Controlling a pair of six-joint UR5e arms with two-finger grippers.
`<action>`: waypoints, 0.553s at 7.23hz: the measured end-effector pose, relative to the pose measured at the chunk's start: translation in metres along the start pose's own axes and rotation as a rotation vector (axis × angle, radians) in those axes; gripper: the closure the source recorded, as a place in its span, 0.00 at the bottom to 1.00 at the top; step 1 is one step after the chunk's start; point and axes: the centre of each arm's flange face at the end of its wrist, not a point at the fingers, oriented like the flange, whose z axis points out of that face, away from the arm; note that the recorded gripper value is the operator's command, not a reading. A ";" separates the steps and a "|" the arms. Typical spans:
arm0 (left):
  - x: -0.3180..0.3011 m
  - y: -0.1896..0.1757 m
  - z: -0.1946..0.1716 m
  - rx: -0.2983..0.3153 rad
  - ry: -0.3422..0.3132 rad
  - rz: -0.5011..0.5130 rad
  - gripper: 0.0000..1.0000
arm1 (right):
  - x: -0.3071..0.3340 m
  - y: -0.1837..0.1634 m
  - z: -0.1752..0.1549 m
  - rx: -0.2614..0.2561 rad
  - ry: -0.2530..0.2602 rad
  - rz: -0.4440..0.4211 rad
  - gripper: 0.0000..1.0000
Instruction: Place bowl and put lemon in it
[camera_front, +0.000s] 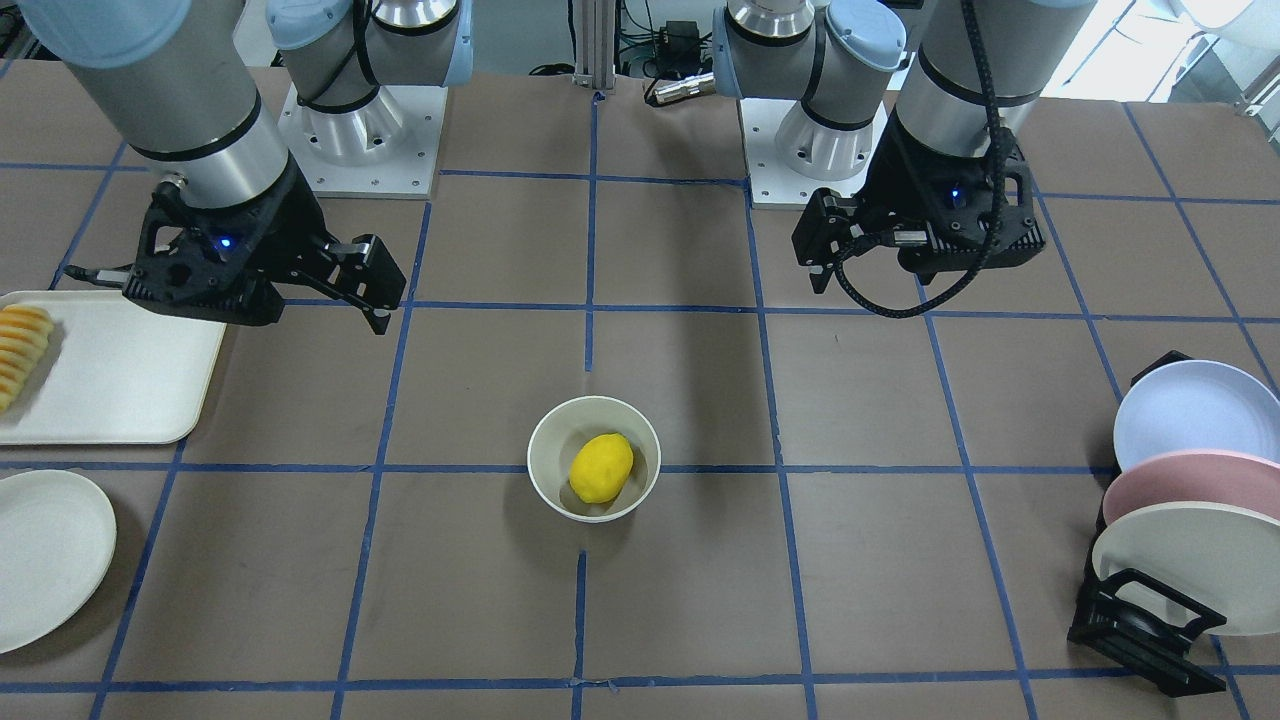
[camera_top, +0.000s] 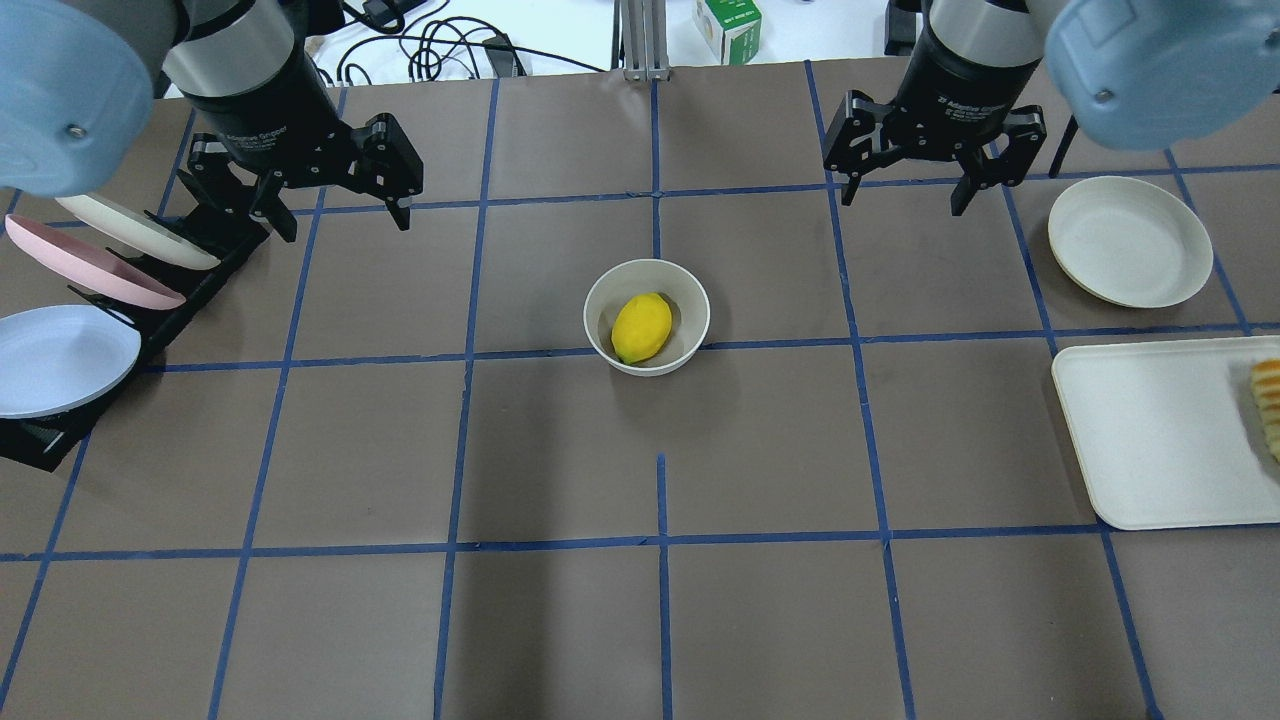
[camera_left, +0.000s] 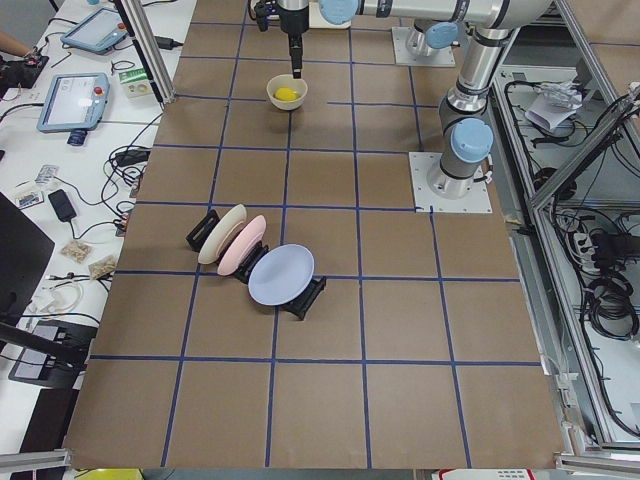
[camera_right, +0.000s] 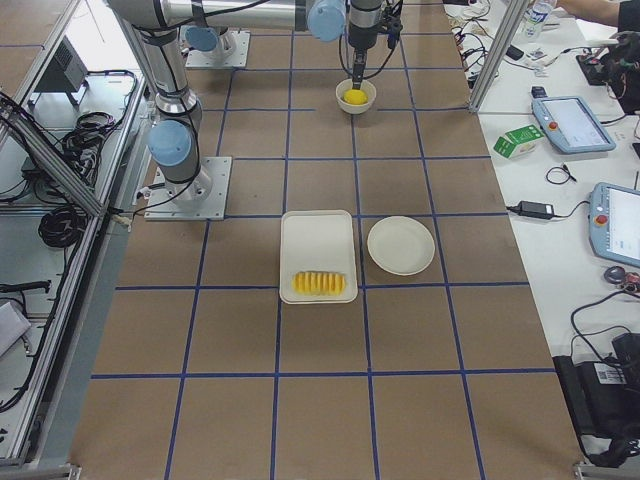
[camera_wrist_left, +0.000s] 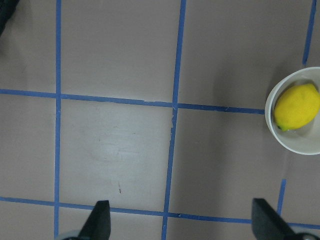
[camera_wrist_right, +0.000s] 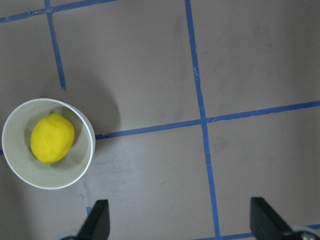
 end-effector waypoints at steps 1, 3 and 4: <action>-0.001 0.000 -0.001 0.002 0.000 -0.001 0.00 | 0.004 0.008 -0.001 -0.016 0.004 0.003 0.00; 0.001 0.003 -0.004 0.008 -0.001 0.003 0.00 | 0.008 0.021 0.001 -0.031 0.013 0.008 0.00; 0.002 0.004 -0.006 0.012 -0.001 0.004 0.00 | 0.011 0.024 0.002 -0.030 0.041 0.010 0.00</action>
